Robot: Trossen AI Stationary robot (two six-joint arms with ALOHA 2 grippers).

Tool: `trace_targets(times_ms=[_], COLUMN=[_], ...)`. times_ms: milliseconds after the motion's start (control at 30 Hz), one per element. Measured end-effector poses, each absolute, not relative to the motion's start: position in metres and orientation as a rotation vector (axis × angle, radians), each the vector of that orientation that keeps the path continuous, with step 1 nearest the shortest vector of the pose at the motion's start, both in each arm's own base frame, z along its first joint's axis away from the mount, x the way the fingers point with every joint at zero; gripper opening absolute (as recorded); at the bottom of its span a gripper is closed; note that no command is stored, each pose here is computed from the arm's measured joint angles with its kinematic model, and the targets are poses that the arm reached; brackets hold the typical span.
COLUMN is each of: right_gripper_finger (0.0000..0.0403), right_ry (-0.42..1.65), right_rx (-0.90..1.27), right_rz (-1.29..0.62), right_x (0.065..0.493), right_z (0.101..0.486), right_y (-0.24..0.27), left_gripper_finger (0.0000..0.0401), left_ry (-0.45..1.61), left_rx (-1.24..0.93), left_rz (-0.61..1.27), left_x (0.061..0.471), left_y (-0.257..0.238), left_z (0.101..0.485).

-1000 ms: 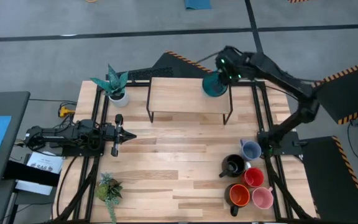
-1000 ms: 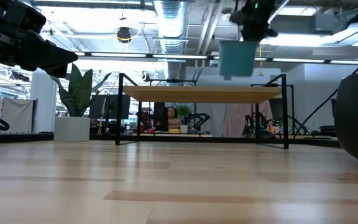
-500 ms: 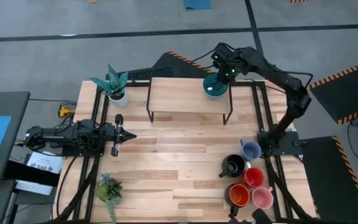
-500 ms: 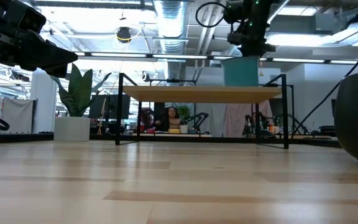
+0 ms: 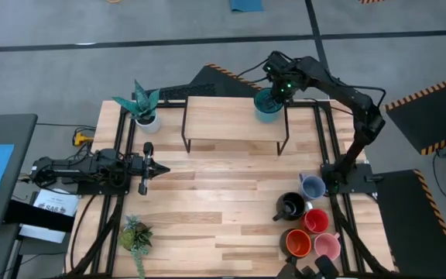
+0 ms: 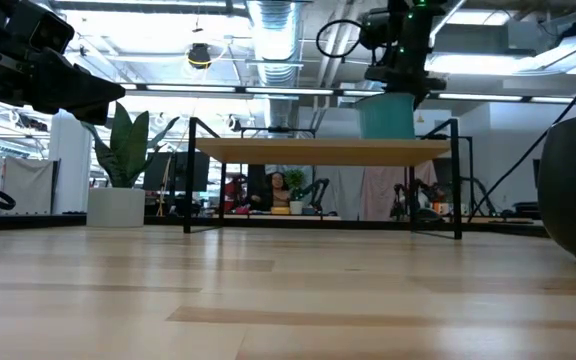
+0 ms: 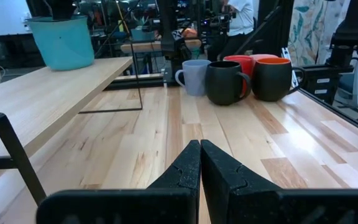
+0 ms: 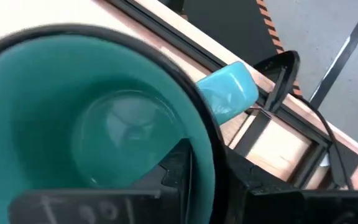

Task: Place coffee mugs
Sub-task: Put the green mug on the shelf

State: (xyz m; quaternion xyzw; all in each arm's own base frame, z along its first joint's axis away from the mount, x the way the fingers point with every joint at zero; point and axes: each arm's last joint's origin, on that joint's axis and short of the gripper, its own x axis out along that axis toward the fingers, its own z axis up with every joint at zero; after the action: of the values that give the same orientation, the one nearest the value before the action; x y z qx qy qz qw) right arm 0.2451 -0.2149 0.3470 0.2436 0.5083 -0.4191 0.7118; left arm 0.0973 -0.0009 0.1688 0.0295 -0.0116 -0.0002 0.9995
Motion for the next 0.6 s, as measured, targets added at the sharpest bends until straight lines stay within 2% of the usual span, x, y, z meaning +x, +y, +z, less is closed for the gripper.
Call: trace_targets(times_ms=[600], right_gripper_finger=[0.0088], right_ry=[1.102], right_rx=[0.514], right_rz=[-0.918], right_x=[0.2507], right_z=[0.345], right_y=[-0.2194], left_gripper_finger=[0.0], left_ry=[-0.023], left_rx=[0.059], left_rz=[-0.001], left_x=[0.0974], left_y=[-0.0009], left_z=[0.1687])
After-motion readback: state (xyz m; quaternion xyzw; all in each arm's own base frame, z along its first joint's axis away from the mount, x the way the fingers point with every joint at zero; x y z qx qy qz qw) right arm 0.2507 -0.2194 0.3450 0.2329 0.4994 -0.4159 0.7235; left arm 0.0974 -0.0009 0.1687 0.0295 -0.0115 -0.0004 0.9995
